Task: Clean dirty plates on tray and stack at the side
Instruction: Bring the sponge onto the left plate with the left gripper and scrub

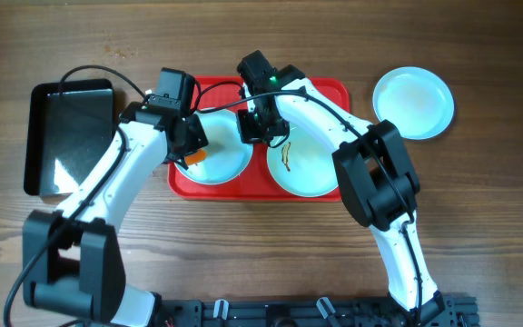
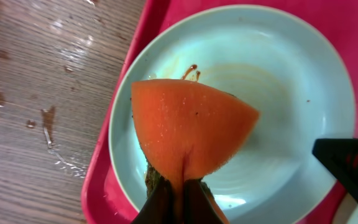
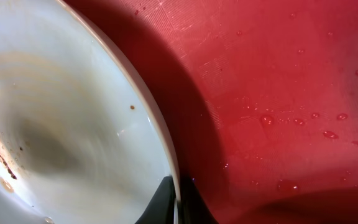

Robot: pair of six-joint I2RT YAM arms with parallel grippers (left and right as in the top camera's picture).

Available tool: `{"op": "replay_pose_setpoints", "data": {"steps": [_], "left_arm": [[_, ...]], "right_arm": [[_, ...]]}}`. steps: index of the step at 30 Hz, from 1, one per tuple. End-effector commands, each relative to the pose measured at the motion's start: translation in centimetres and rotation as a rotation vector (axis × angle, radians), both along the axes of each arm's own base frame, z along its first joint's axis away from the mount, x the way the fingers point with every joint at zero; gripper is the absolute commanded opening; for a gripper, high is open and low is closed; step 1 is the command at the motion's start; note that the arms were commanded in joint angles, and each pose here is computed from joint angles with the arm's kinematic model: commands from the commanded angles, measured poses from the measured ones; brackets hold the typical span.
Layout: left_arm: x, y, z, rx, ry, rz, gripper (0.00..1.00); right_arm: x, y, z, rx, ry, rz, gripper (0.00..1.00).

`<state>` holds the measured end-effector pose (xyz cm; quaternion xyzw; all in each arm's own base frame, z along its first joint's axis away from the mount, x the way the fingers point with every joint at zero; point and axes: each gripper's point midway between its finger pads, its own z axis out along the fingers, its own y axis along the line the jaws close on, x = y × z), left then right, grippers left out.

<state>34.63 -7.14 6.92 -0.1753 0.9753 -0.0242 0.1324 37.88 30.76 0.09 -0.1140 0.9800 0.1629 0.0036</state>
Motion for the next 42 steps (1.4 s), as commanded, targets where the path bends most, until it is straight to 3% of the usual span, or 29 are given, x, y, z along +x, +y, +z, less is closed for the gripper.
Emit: {"op": "replay_pose_setpoints", "data": {"steps": [1,7,12,18,22,26,32,42], "left_arm": [[-0.3,-0.3,-1.5,-0.007,0.038,-0.014,0.04],[0.3,2.5,-0.2,0.008,0.001,0.075,0.04],[-1.2,4.3,1.8,-0.073,0.015,0.125,0.04],[-2.8,-0.1,2.1,-0.226,0.072,-0.059,0.04],[-2.4,-2.8,2.4,-0.239,0.039,-0.134,0.04],[-2.2,-4.3,2.5,-0.264,0.028,-0.098,0.04],[-0.4,-4.9,3.1,-0.287,-0.044,-0.087,0.04],[5.3,-6.0,6.2,-0.316,-0.320,-0.142,0.04]], "right_arm": [[-0.8,-1.3,-2.5,-0.073,0.022,0.001,0.04],[-0.7,-1.3,-2.5,-0.072,0.020,0.003,0.04],[-0.4,-1.1,-2.5,-0.064,0.009,-0.001,0.04],[-0.1,-0.7,-2.4,-0.045,0.004,-0.032,0.04],[0.0,-0.7,-2.4,-0.046,0.009,-0.047,0.04],[-0.1,-0.7,-2.4,-0.046,0.009,-0.047,0.04],[0.0,-0.7,-2.4,-0.046,0.009,-0.047,0.04],[-0.1,-0.7,-2.4,-0.046,0.009,-0.046,0.04]]}}
